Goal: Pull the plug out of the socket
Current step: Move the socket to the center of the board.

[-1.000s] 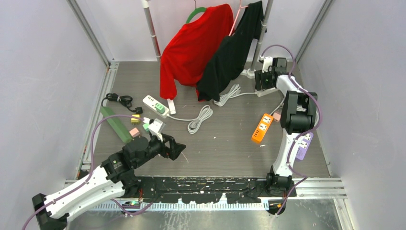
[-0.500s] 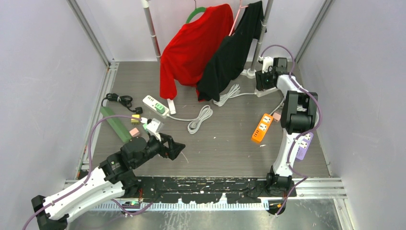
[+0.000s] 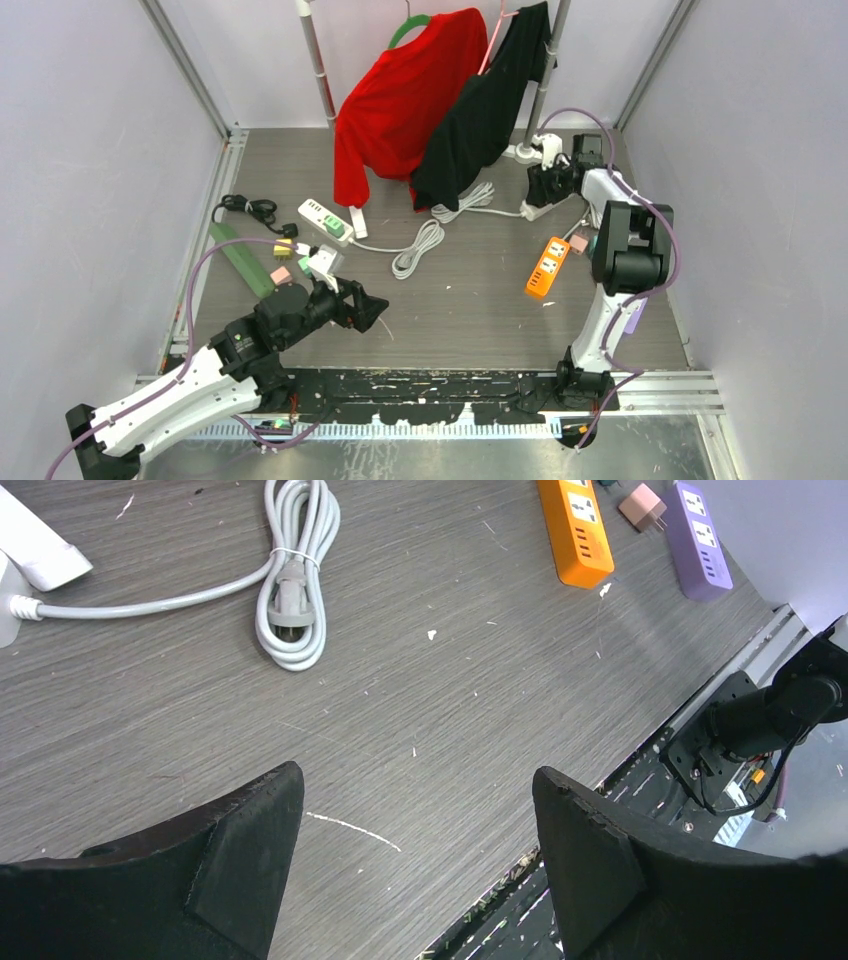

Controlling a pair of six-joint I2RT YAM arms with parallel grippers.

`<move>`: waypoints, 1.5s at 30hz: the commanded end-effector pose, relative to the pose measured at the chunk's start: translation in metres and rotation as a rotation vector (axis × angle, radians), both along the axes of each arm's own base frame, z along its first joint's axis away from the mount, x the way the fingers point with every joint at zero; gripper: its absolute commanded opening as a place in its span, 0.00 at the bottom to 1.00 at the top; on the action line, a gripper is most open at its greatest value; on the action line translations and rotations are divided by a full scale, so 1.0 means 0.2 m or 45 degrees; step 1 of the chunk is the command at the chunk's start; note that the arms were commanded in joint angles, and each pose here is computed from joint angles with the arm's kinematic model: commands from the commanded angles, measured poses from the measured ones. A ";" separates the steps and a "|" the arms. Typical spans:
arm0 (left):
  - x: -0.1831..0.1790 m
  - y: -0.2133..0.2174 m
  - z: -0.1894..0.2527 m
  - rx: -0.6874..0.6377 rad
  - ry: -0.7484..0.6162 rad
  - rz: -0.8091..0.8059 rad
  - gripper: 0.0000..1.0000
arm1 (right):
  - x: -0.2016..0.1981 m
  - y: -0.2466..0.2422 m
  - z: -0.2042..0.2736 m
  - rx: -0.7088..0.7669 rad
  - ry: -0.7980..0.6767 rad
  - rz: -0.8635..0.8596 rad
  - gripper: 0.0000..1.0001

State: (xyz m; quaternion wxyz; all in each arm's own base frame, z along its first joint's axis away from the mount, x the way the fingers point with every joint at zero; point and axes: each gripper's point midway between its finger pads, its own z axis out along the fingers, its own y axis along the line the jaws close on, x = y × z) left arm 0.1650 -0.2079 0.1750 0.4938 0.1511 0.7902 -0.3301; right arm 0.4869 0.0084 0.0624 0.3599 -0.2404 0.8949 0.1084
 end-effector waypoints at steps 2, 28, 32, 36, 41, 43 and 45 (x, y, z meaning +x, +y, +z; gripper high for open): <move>0.02 -0.02 0.15 -0.096 -0.064 0.011 0.84 | -0.28 0.25 0.15 0.180 0.032 0.295 0.25; 0.01 -0.05 0.18 -0.155 -0.045 -0.008 0.84 | -1.37 1.11 0.09 0.089 0.166 0.973 0.51; 0.00 -0.04 0.17 -0.161 -0.041 -0.008 0.83 | -1.46 1.14 0.12 0.096 0.204 1.080 0.77; 0.00 -0.04 0.16 -0.179 -0.039 -0.003 0.84 | -1.50 1.12 0.19 0.078 0.193 1.149 0.88; -0.01 -0.08 0.15 -0.220 -0.028 -0.038 0.84 | -1.49 1.02 0.36 0.131 0.130 1.199 0.94; -0.01 -0.10 0.15 -0.245 -0.029 -0.061 0.85 | -1.48 0.95 0.41 0.182 0.107 1.192 0.95; -0.01 -0.13 0.15 -0.272 -0.027 -0.085 0.86 | -1.47 0.91 0.45 0.217 0.070 1.184 0.98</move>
